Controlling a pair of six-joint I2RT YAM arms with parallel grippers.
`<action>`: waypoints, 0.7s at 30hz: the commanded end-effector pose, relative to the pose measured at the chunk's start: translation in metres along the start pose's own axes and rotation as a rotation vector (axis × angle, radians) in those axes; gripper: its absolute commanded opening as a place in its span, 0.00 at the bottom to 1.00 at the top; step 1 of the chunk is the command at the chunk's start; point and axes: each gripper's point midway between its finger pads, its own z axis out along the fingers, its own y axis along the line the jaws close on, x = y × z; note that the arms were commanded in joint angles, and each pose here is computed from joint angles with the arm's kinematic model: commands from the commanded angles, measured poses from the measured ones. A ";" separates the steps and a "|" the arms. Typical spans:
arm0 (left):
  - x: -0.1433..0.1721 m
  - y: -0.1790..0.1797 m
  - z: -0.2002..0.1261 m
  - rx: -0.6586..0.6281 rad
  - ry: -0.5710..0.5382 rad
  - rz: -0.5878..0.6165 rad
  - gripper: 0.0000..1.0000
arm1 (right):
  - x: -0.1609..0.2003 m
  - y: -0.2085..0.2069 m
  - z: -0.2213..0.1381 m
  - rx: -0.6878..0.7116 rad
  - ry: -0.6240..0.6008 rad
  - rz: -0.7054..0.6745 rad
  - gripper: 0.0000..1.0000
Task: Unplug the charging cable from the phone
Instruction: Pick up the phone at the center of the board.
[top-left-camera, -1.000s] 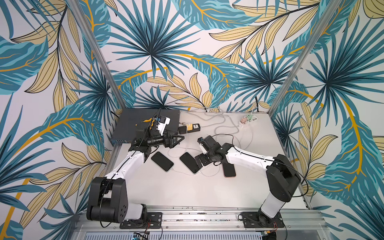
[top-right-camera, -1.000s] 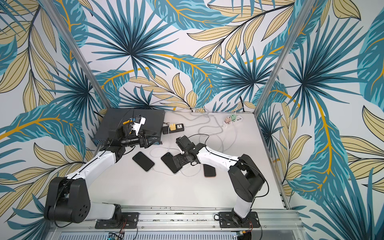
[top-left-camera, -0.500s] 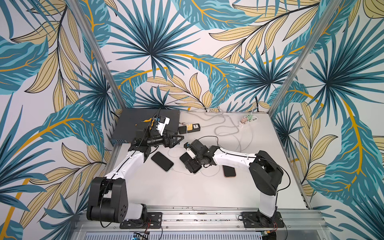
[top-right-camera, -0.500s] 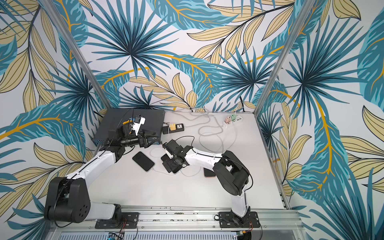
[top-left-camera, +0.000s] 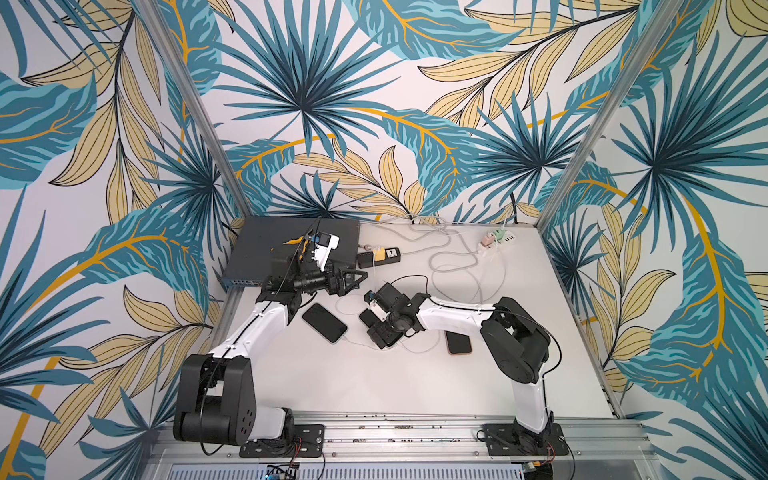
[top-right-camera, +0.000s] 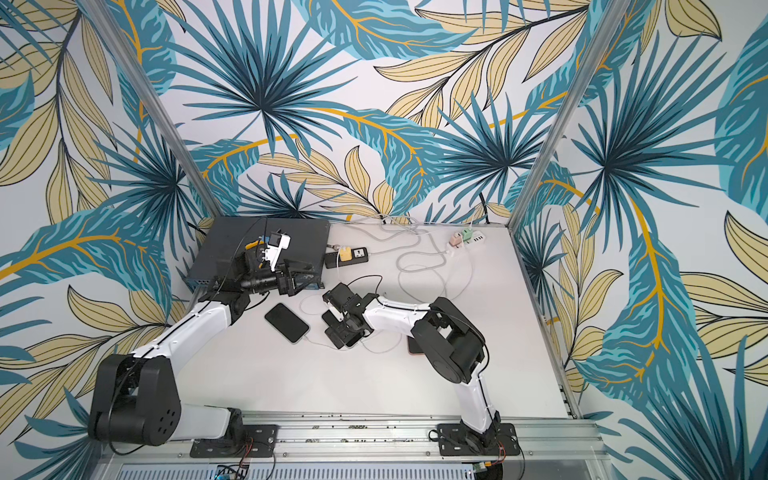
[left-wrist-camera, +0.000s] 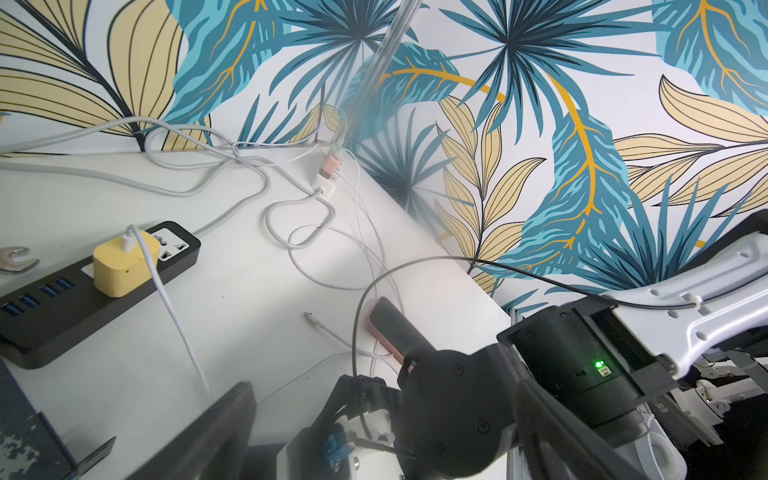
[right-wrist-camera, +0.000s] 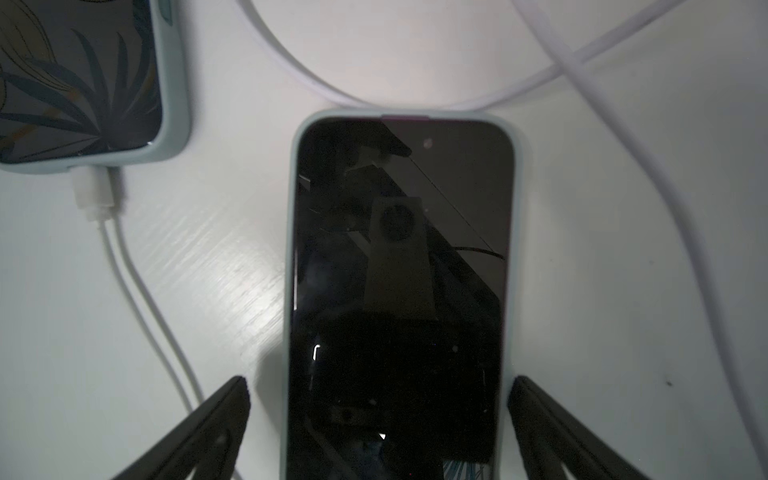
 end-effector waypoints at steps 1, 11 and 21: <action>-0.015 -0.007 -0.004 0.005 -0.019 0.052 1.00 | 0.010 0.000 0.008 0.009 0.044 -0.012 0.97; -0.015 -0.006 -0.004 0.005 -0.019 0.051 1.00 | 0.011 -0.006 0.007 0.044 0.055 -0.014 0.84; -0.015 -0.007 -0.004 0.007 -0.020 0.052 1.00 | -0.013 -0.006 -0.014 0.041 -0.038 -0.006 0.68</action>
